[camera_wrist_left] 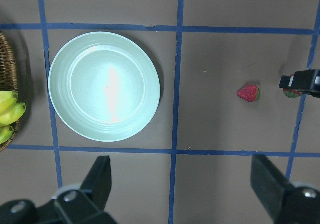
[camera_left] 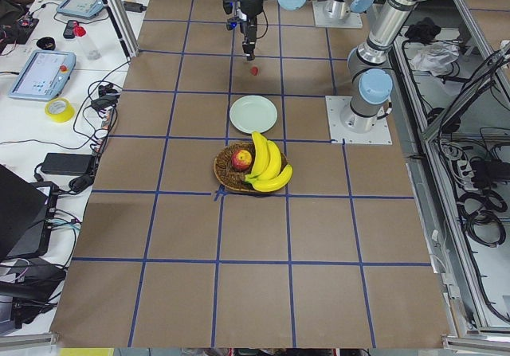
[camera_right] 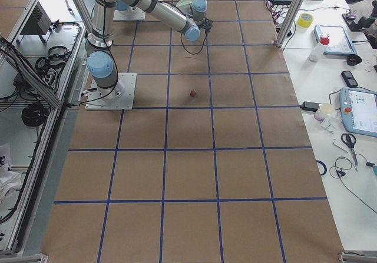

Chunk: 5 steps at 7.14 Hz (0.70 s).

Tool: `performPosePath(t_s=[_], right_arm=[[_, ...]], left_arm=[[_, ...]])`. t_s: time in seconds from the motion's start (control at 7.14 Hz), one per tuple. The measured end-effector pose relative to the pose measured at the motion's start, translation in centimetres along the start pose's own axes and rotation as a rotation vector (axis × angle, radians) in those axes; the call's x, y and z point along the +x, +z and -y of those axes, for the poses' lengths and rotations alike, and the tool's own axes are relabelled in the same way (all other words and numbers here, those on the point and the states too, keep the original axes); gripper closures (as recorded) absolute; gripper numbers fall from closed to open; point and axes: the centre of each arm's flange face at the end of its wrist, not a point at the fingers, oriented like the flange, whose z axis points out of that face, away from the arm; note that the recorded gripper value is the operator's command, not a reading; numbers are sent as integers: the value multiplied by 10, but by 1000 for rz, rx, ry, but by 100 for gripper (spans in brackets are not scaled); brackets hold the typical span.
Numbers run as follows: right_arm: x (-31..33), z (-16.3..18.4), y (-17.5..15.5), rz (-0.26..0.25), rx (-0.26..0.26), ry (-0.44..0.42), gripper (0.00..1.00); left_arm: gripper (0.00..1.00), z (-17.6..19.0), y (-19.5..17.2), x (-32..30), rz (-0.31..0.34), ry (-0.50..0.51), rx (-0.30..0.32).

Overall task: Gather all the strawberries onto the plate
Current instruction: 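Carry the strawberry beside the first one and open the right gripper, then move the open right gripper back to the last strawberry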

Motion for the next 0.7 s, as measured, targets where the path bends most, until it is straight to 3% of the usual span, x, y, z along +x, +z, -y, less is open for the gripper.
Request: performPosePath(t_s=[0.14,0.42,0.7], right_arm=[[3,1,-1,-17,8,-1,0],[18,12,-20,-96,72,-48,0],[58,37,-70,-200,122,-130,0]], left_arm=[[0,0,0,0,0,0,1],[0,0,0,0,2,-1,1],[0,0,1,0,0,0,0]])
